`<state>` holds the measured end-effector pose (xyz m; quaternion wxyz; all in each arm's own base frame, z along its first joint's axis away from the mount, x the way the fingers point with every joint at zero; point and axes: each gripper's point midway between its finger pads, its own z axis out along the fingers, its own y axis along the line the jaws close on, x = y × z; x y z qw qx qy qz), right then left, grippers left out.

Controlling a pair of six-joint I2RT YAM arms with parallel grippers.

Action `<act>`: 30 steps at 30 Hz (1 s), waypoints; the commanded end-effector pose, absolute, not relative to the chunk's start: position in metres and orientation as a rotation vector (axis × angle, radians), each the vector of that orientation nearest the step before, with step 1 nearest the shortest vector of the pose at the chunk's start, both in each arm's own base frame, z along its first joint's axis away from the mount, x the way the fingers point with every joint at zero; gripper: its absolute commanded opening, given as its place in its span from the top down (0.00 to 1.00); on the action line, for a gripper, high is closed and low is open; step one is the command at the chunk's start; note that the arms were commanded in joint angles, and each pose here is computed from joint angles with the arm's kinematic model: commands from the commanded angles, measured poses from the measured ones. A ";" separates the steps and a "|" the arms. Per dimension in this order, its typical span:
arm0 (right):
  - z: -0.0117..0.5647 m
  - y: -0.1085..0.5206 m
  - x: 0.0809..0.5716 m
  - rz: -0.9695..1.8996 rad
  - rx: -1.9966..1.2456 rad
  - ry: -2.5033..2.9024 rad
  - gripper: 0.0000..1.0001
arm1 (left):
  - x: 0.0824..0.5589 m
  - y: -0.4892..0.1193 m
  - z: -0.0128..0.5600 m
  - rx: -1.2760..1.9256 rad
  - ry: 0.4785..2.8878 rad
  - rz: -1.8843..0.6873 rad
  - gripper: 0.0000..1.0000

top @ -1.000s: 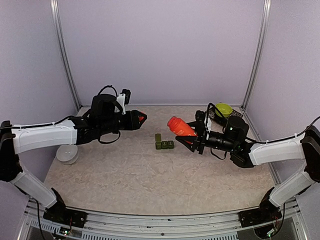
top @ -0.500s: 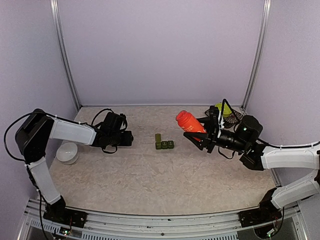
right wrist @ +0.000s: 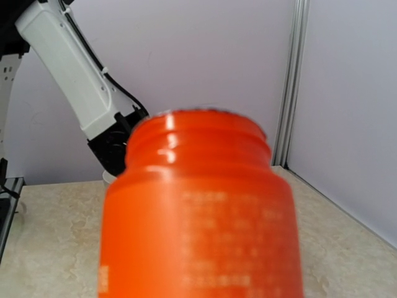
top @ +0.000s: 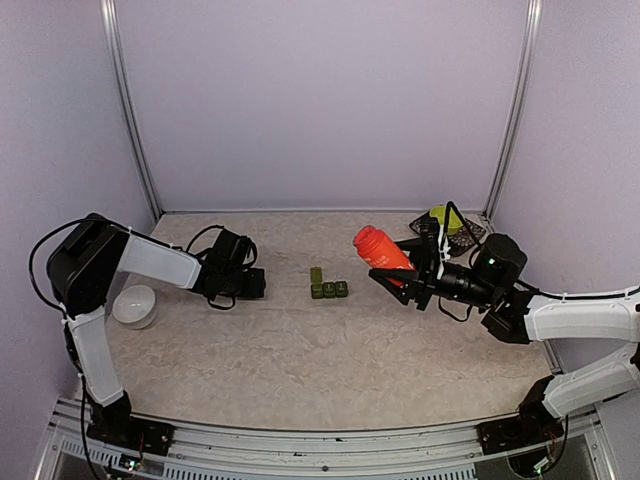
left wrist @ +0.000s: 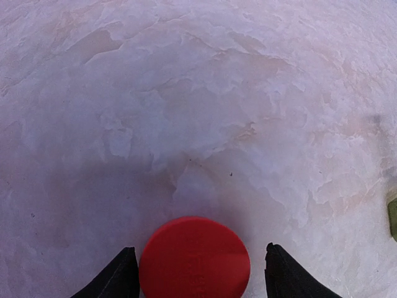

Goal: Sort the pills into containers
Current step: Place the lid of the pill bottle at the center of the board, then adjust the pill container at the center of the board.

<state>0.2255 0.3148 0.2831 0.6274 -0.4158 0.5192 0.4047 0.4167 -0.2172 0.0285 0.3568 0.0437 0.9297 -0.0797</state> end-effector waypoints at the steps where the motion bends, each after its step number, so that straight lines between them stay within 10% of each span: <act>1: 0.288 0.315 0.219 0.941 -0.957 1.168 1.00 | 0.424 -0.218 0.034 0.117 2.389 -0.199 0.31; 14: 0.284 0.316 0.218 0.972 -0.957 1.196 1.00 | 0.446 -0.259 0.082 0.214 2.279 -0.294 0.08; 30: 0.290 0.314 0.213 0.990 -0.958 1.196 1.00 | 0.471 -0.301 0.050 0.295 2.314 -0.231 0.06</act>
